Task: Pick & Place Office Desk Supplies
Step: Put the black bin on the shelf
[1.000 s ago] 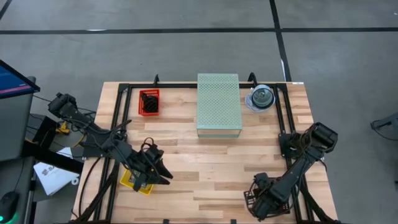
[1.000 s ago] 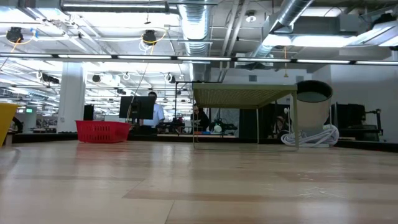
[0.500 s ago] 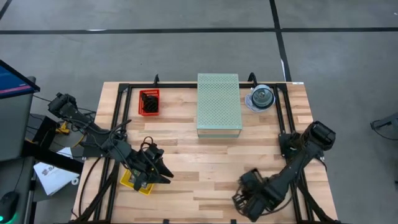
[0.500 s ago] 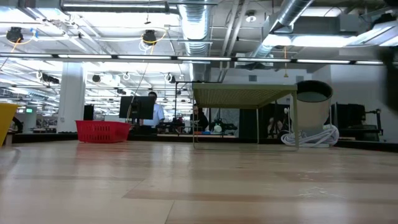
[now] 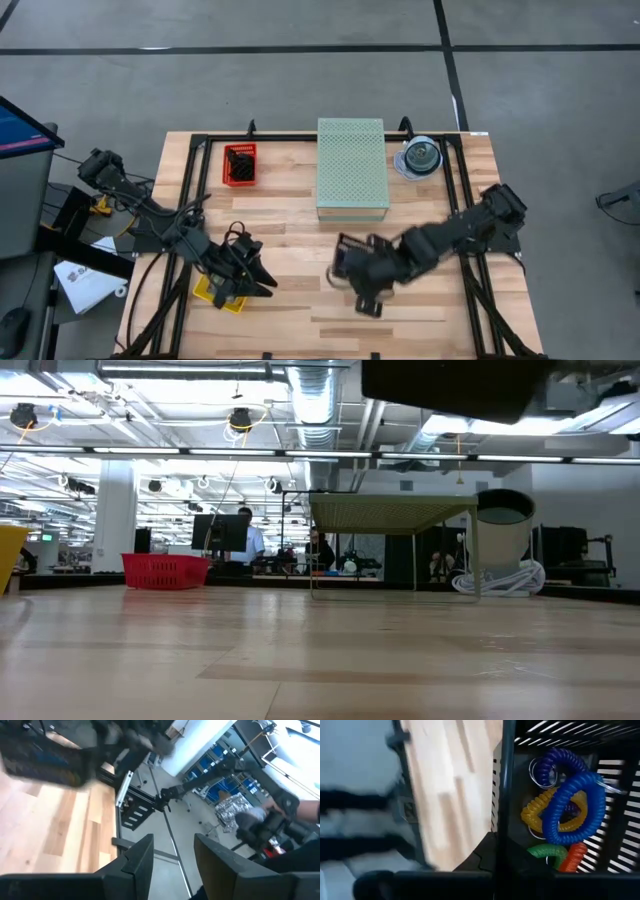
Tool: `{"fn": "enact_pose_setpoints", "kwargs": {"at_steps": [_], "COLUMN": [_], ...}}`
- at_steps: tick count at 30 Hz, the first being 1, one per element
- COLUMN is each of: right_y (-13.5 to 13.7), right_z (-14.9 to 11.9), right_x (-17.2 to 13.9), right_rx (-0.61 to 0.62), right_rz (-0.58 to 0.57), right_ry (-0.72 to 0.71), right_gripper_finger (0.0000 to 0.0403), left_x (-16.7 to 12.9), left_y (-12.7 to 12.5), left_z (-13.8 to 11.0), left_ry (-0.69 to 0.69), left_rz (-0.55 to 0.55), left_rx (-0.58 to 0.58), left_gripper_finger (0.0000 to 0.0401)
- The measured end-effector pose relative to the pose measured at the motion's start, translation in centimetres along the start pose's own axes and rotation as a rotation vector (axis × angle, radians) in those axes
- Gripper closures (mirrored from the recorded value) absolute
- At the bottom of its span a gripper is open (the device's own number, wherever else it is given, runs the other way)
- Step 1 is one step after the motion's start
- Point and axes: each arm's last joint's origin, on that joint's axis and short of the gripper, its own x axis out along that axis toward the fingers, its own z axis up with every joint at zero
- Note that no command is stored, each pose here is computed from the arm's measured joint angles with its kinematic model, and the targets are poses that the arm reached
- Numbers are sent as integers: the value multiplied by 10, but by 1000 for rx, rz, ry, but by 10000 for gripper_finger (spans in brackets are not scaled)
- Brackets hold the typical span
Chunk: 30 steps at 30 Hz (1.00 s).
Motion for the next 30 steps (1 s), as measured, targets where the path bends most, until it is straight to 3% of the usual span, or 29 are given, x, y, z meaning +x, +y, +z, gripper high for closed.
{"fn": "enact_pose_setpoints", "kwargs": {"at_steps": [5, 9, 18, 21, 25, 27, 30], "right_y": [-35, -70, -193, -230, -256, -268, -288], "right_z": [21, 39, 85, 91, 97, 103, 105], "right_x": [-30, -47, -59, -60, -55, -54, -60], "right_rx": [-237, -340, -264, -292, -380, -352, -308], "right_rz": [-47, -86, -212, -242, -199, -142, -183], "right_ry": [91, 135, 143, 166, 185, 123, 86], "right_gripper_finger": [402, 402, 403, 403, 403, 403, 403], "left_x": [-2, -4, -4, -4, -3, -2, -1], "left_y": [-7, -11, -10, -7, -1, 3, 11], "left_z": [-9, -16, -8, -3, 5, 10, 18], "left_ry": [43, 46, -118, -180, -255, -285, -318], "left_rz": [-23, 9, 96, 136, 189, 216, 256], "left_rx": [-37, -77, -101, -108, -117, -100, -46], "left_gripper_finger": [265, 265, 265, 265, 265, 265, 265]}}
